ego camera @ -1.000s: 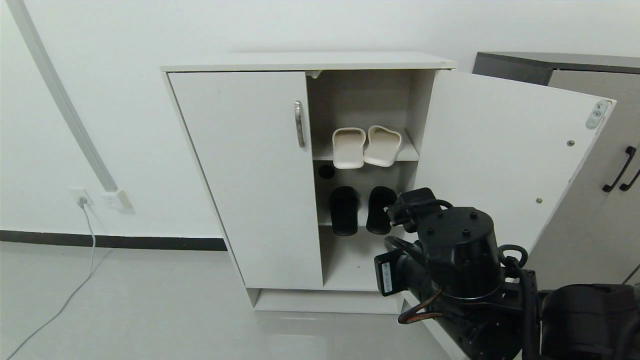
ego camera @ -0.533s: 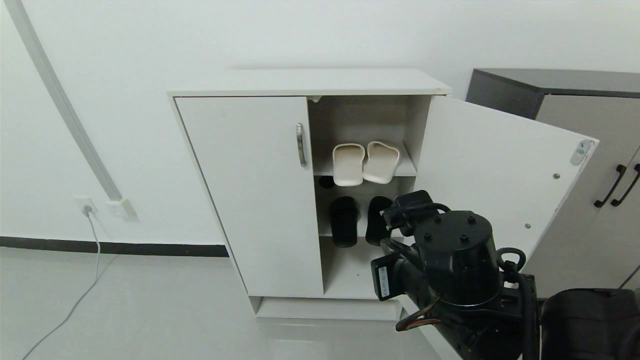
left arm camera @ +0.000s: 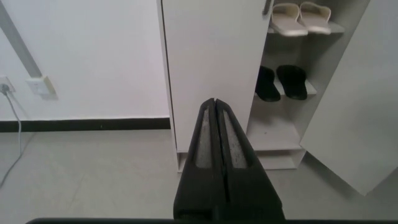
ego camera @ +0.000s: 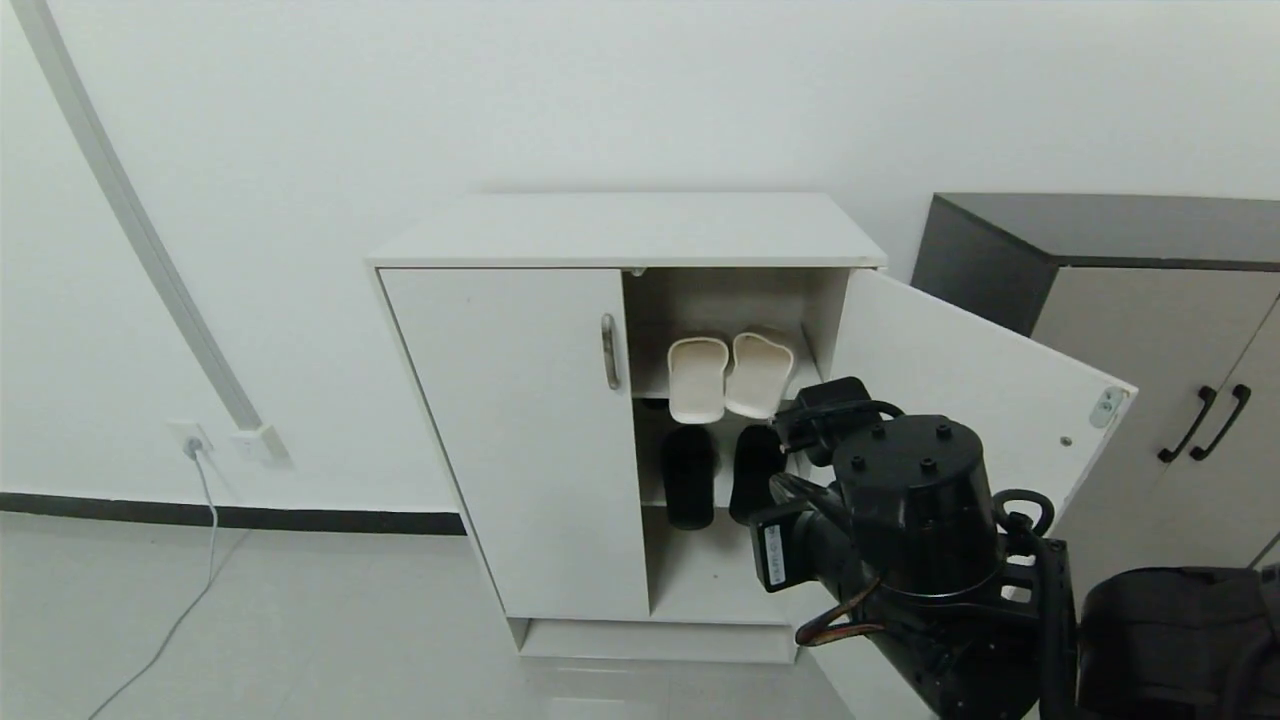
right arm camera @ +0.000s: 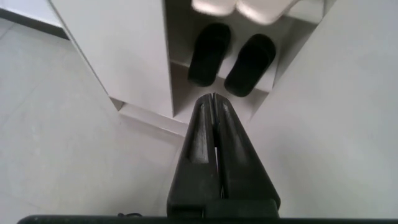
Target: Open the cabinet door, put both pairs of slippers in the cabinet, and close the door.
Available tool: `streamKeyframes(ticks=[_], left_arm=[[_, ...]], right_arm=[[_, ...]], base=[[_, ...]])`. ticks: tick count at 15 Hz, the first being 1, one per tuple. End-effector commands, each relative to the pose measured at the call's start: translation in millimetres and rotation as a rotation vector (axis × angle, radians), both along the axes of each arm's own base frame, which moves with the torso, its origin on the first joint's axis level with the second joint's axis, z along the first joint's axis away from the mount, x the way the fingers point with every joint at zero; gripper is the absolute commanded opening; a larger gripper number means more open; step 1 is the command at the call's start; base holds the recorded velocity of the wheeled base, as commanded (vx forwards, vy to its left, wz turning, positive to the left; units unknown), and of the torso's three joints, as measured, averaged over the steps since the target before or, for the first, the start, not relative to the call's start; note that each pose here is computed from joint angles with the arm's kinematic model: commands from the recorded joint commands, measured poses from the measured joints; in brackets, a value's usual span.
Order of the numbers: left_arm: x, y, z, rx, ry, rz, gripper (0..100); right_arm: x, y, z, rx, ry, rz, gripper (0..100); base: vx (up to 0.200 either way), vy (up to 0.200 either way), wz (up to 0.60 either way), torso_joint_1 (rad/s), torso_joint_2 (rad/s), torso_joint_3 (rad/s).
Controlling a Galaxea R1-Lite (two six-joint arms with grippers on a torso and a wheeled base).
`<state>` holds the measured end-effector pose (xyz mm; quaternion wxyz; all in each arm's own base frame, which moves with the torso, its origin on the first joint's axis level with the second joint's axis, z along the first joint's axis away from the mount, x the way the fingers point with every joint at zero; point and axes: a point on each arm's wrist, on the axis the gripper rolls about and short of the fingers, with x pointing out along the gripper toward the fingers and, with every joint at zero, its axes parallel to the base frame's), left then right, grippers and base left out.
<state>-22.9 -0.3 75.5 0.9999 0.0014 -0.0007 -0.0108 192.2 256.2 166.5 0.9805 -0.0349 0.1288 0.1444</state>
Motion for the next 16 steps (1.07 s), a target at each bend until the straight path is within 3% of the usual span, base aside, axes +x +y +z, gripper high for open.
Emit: streamKeyframes(ticks=[1,16], left_arm=[[0.1,0.0,0.0,0.000,0.001,0.000,0],[0.1,0.0,0.0,-0.001,0.001,0.000,0]], right_arm=[[-0.1,0.5,-0.6,-0.001,0.001,0.001,0],[0.5,-0.4,-1.4,-0.004,0.003,-0.002,0]], base=[[0.000,0.000,0.00,0.163,-0.47,-0.320],[0.000,0.000,0.00,0.206,-0.52,-0.312]])
